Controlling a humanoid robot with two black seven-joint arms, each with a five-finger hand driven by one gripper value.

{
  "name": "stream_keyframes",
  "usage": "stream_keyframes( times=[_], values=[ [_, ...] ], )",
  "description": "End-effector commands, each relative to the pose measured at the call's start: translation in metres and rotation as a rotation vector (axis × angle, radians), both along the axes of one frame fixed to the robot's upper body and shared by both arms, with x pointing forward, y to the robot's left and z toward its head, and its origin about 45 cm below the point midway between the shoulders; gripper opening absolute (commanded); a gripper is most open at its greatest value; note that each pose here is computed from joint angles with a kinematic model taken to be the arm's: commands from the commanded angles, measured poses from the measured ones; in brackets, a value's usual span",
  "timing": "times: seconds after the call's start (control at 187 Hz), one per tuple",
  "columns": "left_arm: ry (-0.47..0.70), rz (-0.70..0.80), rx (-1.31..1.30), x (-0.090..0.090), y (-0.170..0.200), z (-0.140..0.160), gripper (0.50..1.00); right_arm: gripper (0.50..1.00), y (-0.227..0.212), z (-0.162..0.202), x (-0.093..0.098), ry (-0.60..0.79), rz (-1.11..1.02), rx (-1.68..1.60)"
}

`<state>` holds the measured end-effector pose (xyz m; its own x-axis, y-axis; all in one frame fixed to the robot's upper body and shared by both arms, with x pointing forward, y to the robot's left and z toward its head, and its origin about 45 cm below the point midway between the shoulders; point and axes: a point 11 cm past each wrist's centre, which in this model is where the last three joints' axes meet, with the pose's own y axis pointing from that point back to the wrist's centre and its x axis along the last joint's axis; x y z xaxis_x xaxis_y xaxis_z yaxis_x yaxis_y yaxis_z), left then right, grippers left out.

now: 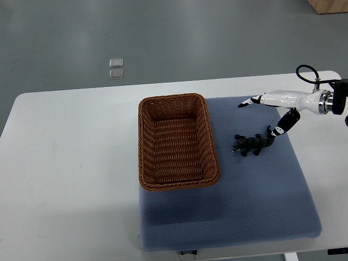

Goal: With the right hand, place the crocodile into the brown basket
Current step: 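Move the right hand down over the dark crocodile toy, then close the right hand's fingers around the crocodile toy and lift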

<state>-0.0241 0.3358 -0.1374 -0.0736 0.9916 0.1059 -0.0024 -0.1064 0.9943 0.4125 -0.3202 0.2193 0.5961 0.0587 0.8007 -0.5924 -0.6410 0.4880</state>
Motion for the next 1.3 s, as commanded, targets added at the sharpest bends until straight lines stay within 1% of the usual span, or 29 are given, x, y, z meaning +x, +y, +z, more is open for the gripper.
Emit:
stream_keyframes(
  times=[0.0, 0.113, 0.289, 0.391, 0.579, 0.788, 1.297],
  values=[
    [0.000, 0.000, 0.000, 0.000, 0.000, 0.000, 1.000, 0.936, 0.007, 0.002, -0.004, -0.028, 0.047, -0.029],
    [0.000, 0.000, 0.000, 0.000, 0.000, 0.000, 1.000, 0.936, 0.019, -0.001, -0.010, -0.057, 0.116, -0.066],
    [0.000, 0.000, -0.002, 0.000, 0.000, 0.000, 1.000, 0.936, 0.018, -0.019, -0.019, -0.101, 0.182, -0.143],
    [0.000, 0.000, 0.000, 0.000, 0.000, 0.000, 1.000, 0.936, 0.020, -0.024, -0.022, -0.115, 0.199, -0.155],
    [0.000, 0.000, 0.000, 0.000, 0.000, 0.000, 1.000, 0.936, 0.020, -0.027, -0.021, -0.130, 0.203, -0.157],
    [0.000, 0.000, 0.000, 0.000, 0.000, 0.000, 1.000, 0.936, 0.021, -0.040, -0.025, -0.153, 0.232, -0.190],
    [0.000, 0.000, 0.000, 0.000, 0.000, 0.000, 1.000, 0.934, 0.020, -0.050, -0.022, -0.196, 0.251, -0.225]
  ],
)
